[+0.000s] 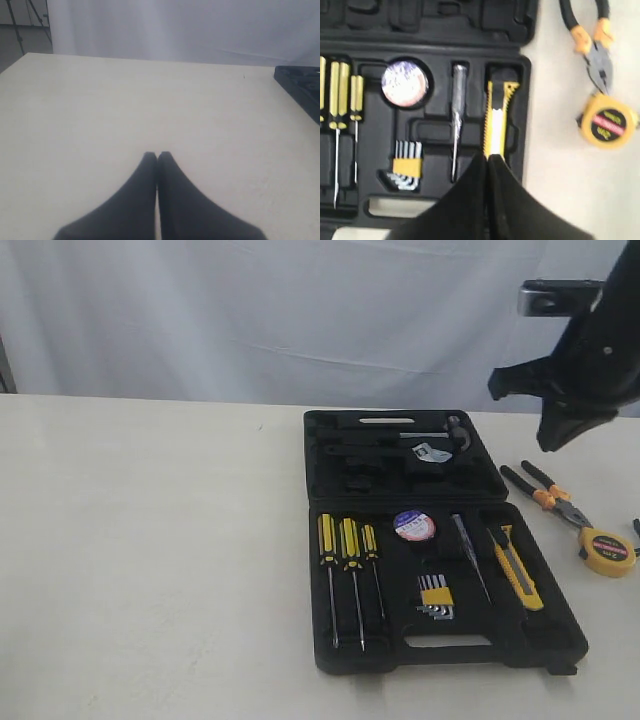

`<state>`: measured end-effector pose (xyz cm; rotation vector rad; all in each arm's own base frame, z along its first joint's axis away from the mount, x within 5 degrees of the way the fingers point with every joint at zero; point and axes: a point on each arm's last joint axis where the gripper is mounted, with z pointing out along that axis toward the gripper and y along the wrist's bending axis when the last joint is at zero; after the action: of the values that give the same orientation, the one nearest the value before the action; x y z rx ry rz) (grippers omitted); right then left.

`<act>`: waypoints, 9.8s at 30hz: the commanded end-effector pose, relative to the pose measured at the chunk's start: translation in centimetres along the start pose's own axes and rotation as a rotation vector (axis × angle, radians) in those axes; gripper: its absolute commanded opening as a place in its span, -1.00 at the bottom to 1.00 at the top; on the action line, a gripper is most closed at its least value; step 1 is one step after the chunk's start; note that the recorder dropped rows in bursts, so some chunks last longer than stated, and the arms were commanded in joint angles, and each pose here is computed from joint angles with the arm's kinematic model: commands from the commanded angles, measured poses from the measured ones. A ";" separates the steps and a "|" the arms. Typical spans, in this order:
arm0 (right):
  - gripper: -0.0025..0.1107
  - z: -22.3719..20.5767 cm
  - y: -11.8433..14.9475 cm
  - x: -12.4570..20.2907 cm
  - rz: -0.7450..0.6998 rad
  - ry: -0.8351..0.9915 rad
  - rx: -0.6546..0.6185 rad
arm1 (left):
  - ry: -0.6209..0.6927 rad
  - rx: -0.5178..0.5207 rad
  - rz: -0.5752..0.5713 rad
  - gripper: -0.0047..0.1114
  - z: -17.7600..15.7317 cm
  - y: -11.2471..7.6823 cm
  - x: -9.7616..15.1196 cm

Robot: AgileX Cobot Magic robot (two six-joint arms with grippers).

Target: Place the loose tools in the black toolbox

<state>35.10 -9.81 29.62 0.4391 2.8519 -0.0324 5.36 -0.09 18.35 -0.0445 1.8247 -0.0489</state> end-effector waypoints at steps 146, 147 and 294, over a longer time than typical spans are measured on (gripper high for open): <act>0.05 18.2 -12.5 -10.3 0.195 -0.494 0.051 | 0.001 0.007 -0.004 -0.92 0.0 0.0 0.1; 0.05 18.2 -12.8 -10.2 0.205 -0.495 0.053 | 0.001 0.007 -0.004 -0.92 0.0 0.0 0.1; -0.49 13.1 -0.1 -11.5 -0.046 -0.085 -0.020 | 0.001 0.005 0.003 -0.92 0.0 0.0 0.1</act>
<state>48.62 -13.84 20.88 0.3422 2.7657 -0.0292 5.36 -0.08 18.35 -0.0420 1.8247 -0.0449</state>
